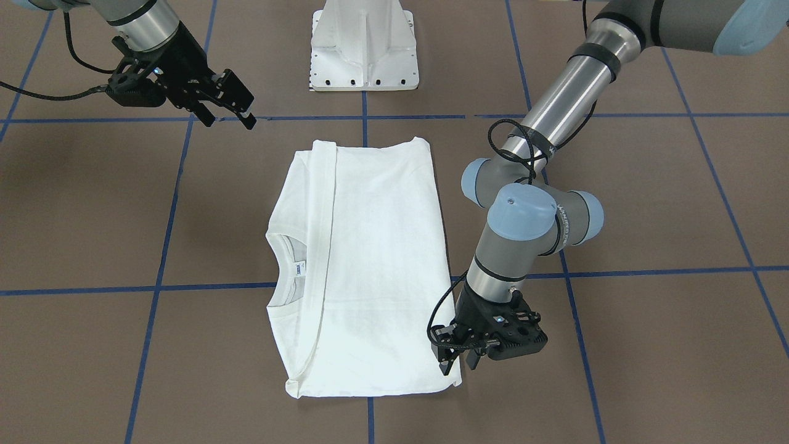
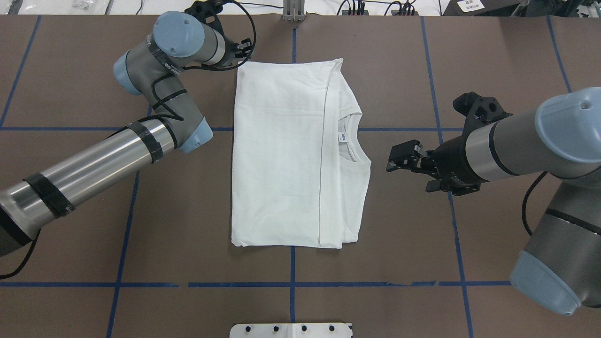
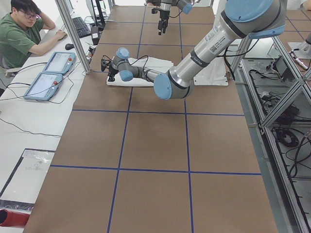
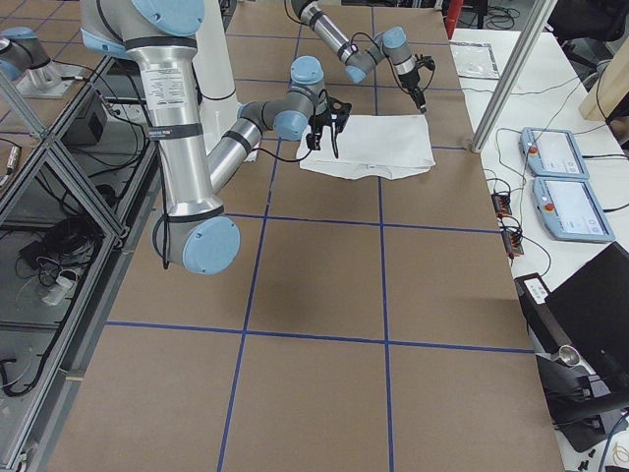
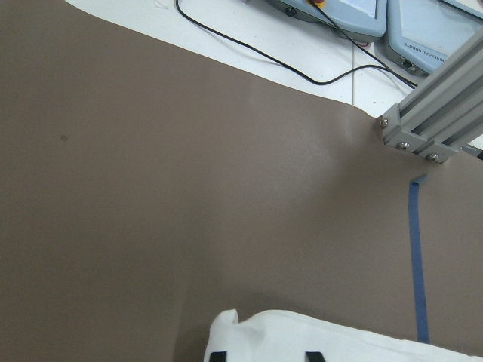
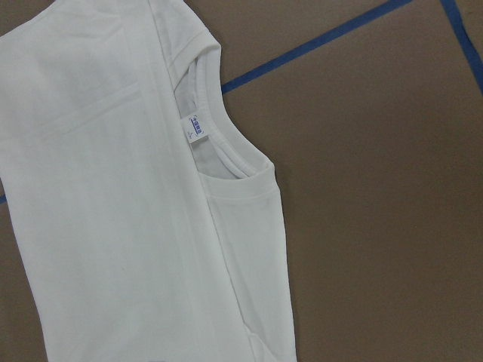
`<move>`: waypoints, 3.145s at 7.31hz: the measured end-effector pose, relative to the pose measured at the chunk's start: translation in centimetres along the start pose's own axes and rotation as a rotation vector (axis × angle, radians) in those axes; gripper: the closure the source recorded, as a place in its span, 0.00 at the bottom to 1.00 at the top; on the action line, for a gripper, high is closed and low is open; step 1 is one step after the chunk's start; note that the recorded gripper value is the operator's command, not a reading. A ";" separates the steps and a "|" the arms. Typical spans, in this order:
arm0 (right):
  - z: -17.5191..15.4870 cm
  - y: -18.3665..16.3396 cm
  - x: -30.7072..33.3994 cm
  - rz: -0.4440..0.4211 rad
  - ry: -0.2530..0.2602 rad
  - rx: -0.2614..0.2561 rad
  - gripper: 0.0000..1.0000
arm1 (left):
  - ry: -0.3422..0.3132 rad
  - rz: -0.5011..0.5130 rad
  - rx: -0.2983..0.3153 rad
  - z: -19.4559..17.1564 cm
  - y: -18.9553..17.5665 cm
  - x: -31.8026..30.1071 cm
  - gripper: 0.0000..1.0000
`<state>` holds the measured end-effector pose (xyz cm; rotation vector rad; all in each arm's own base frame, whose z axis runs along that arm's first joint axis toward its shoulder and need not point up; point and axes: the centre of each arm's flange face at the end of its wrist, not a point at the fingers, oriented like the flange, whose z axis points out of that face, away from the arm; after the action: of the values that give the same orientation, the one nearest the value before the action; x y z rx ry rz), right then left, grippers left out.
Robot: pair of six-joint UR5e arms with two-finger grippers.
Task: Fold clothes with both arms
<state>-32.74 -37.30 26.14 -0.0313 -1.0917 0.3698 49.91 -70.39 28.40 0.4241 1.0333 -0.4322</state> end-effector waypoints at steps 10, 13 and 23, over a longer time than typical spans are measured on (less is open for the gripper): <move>18.9 -6.1 -15.6 -0.394 0.446 0.074 0.00 | 0.057 0.206 -0.226 -23.0 6.5 -11.0 0.00; 23.5 -3.4 -16.3 -0.431 0.512 0.030 0.00 | 0.060 0.208 -0.242 -24.3 7.0 -11.0 0.00; 25.2 -1.7 -14.9 -0.440 0.558 -0.008 0.00 | 0.052 0.206 -0.256 -23.3 7.5 -11.1 0.00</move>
<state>-60.25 -47.42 25.43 0.0933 -0.5236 -0.0457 32.08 -50.25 28.79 0.3094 1.0671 -0.1031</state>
